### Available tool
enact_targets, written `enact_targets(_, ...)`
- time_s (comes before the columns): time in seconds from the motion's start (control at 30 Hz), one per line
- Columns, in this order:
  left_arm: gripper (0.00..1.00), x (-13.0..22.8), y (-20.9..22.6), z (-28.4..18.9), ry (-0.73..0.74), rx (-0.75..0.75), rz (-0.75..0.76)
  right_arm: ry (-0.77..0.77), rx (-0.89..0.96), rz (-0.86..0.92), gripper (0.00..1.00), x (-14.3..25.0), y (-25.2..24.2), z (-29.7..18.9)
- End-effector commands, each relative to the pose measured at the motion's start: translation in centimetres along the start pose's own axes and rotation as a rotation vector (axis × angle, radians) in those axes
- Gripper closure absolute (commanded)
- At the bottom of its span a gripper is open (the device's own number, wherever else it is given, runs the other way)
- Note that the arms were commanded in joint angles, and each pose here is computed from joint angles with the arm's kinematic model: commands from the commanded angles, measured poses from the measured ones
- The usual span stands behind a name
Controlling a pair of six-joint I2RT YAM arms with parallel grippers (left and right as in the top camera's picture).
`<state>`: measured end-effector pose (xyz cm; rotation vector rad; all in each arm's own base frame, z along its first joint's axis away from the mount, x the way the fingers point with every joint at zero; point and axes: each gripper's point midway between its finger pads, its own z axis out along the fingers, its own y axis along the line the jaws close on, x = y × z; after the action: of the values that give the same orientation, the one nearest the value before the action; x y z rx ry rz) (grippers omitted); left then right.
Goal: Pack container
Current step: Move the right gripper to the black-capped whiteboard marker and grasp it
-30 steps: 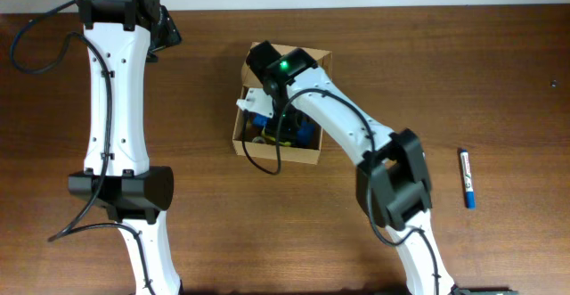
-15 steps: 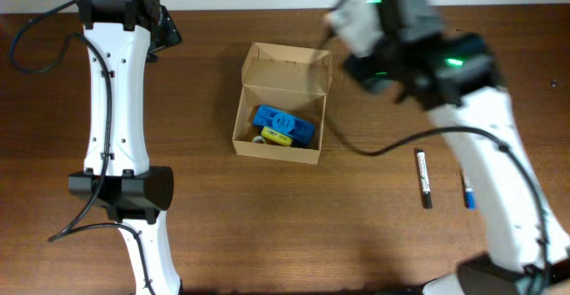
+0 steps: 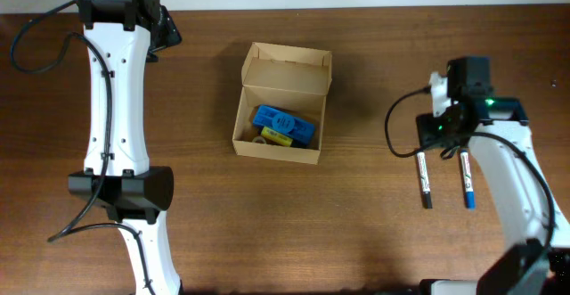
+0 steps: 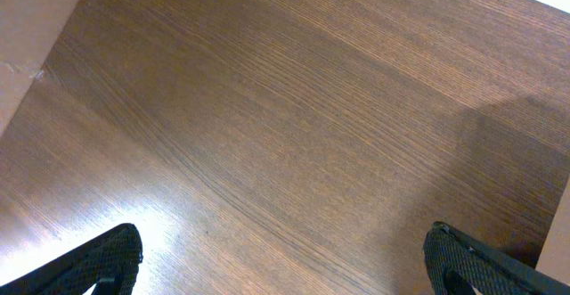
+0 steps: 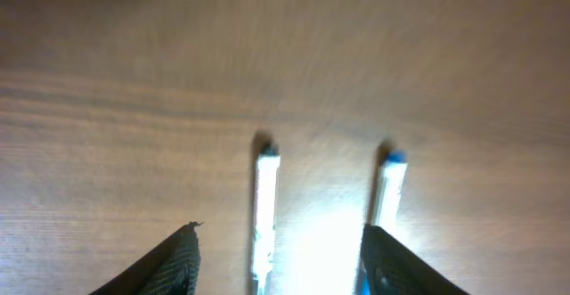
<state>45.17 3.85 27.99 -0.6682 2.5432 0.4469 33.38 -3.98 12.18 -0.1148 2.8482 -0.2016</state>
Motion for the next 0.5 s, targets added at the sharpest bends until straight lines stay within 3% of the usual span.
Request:
enact_targets(0.0, 0.00, -0.3, 0.4, -0.3, -0.014, -0.009, 0.006, 0.116, -0.044, 0.057, 0.42, 2.4, 1.1, 2.9)
enact_targets(0.47, 0.00, -0.3, 0.4, -0.3, -0.014, -0.009, 0.006, 0.428, -0.082, 0.123, 0.45, 7.7, 1.8, 9.1)
